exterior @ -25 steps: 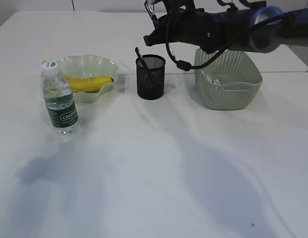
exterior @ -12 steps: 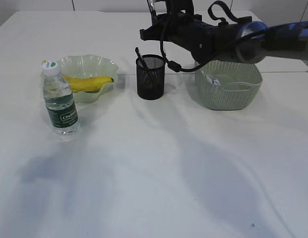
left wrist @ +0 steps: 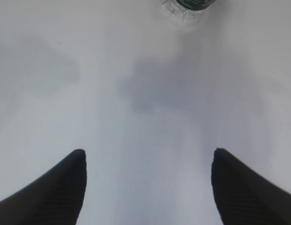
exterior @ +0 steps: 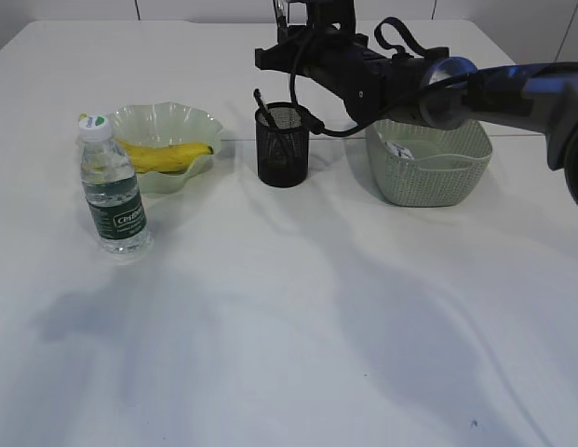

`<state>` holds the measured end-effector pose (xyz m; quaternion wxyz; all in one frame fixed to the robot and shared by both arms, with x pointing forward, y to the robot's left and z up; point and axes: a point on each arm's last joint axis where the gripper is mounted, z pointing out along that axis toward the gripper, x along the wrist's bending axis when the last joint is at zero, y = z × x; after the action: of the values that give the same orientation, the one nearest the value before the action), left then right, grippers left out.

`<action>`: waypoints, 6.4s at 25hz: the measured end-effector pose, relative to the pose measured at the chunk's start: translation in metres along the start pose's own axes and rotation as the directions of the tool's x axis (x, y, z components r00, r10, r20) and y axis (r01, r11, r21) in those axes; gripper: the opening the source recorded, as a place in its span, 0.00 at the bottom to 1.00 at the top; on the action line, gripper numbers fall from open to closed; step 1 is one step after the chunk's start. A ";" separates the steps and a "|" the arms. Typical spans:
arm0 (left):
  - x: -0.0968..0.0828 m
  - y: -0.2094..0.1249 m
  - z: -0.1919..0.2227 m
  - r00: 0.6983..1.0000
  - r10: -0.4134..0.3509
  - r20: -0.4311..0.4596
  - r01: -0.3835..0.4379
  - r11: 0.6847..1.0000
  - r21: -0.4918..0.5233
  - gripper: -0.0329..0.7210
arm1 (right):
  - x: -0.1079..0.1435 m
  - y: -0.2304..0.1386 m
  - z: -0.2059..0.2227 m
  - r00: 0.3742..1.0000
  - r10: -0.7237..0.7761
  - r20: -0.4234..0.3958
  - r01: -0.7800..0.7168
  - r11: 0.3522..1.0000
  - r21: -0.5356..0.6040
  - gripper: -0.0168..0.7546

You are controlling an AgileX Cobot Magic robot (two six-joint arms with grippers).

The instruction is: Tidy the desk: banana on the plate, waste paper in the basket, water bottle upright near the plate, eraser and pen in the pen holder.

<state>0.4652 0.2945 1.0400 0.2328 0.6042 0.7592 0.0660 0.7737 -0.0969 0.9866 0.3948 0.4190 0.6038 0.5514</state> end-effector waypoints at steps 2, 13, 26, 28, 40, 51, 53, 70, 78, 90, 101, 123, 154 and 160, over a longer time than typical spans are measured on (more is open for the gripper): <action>0.000 0.000 0.000 1.000 0.000 0.000 0.000 1.000 -0.001 0.83 | 0.000 0.000 0.000 1.000 0.002 0.000 -0.002 1.000 0.000 0.08; 0.000 0.000 0.000 1.000 0.000 0.000 0.000 1.000 -0.004 0.83 | 0.001 -0.037 0.008 0.999 0.046 0.002 -0.046 0.997 0.067 0.08; 0.000 0.001 0.000 1.000 0.000 0.000 0.000 1.000 -0.007 0.83 | 0.001 -0.054 0.011 0.998 0.066 0.004 -0.066 0.992 0.109 0.08; 0.000 0.001 0.000 1.000 0.000 0.000 0.000 1.000 -0.007 0.83 | 0.001 -0.054 0.011 0.998 0.066 0.004 -0.066 0.992 0.109 0.08; 0.000 0.003 0.000 1.000 0.000 0.001 0.000 1.000 -0.028 0.83 | 0.001 -0.058 0.011 0.998 0.066 0.004 -0.066 0.990 0.126 0.12; 0.000 0.003 0.000 1.000 0.000 0.001 0.000 0.999 -0.032 0.83 | 0.001 -0.058 0.011 0.998 0.068 0.004 -0.068 0.990 0.126 0.22; 0.000 0.003 0.000 1.000 0.000 0.001 0.000 0.999 -0.032 0.83 | 0.001 -0.058 0.011 0.998 0.068 0.004 -0.068 0.990 0.126 0.22; 0.000 0.003 0.000 1.000 0.000 0.001 0.000 0.999 -0.032 0.83 | 0.002 -0.036 0.003 0.998 0.062 -0.005 -0.059 0.975 0.214 0.23; 0.000 0.003 0.000 1.000 0.000 0.001 0.000 0.999 -0.034 0.83 | 0.002 0.022 -0.023 0.998 0.059 -0.020 -0.049 0.937 0.345 0.23; 0.000 0.004 0.000 1.000 0.000 0.001 0.000 0.999 -0.043 0.82 | -0.027 0.122 -0.104 0.971 0.206 0.118 -0.237 0.805 0.544 0.32; 0.000 0.011 -0.001 1.000 0.005 -0.001 -0.005 0.993 -0.122 0.78 | -0.102 0.180 -0.188 0.929 -0.017 0.369 -0.232 0.750 0.619 0.34; 0.005 -0.026 -0.066 0.980 0.151 -0.130 -0.171 0.972 -0.162 0.76 | -0.092 0.138 -0.300 0.906 -0.072 0.416 -0.256 0.690 0.677 0.41; 0.011 -0.163 -0.172 0.973 0.210 -0.093 -0.229 0.859 -0.458 0.75 | -0.041 0.156 -0.586 0.842 0.073 0.534 -0.281 0.905 0.319 0.41; 0.015 -0.199 -0.188 0.968 0.236 -0.089 -0.242 0.763 -0.599 0.75 | -0.029 0.148 -0.635 0.852 0.142 0.504 -0.258 0.951 0.168 0.41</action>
<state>0.2050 0.2904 1.1256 0.4000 0.5894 0.6158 0.3367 0.1981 -0.3305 1.1859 0.4226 0.6474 0.4978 0.3931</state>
